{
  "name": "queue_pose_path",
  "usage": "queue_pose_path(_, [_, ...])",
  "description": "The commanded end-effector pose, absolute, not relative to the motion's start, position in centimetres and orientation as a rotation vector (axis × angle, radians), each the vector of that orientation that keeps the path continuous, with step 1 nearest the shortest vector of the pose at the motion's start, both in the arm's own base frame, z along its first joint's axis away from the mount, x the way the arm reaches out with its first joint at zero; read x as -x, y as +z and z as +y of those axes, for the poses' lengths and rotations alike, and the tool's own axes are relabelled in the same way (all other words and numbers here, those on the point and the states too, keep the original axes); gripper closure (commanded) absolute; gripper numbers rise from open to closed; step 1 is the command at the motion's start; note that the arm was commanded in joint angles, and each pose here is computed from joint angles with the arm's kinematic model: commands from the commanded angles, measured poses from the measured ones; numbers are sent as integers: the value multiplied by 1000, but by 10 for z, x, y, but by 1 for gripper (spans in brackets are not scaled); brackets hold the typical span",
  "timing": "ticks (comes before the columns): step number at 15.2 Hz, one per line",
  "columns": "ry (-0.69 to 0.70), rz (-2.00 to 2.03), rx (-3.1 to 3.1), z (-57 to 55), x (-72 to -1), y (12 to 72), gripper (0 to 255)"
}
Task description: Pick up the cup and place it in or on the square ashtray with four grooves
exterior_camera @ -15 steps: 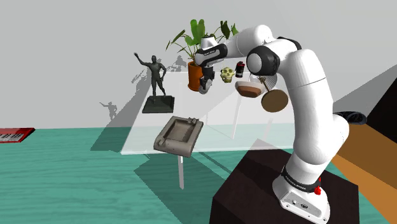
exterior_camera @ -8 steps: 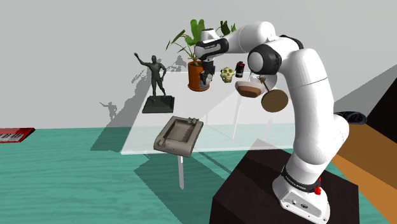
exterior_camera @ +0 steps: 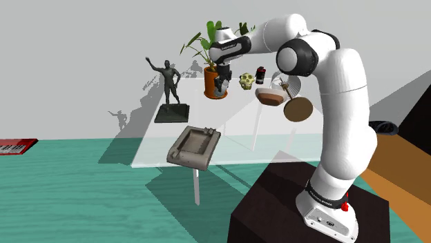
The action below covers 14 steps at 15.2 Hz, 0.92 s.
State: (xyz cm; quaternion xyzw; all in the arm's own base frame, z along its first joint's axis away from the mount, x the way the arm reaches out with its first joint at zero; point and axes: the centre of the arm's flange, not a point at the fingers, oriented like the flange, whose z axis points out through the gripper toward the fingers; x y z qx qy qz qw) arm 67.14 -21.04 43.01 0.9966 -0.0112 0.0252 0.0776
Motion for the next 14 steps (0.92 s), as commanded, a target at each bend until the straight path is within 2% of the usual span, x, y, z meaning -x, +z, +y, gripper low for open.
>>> queue_pose_path(1, [77,-34,-2985,-185,-659,431,255])
queue_pose_path(14, [77,-34,-2985,-26,-594,432,255])
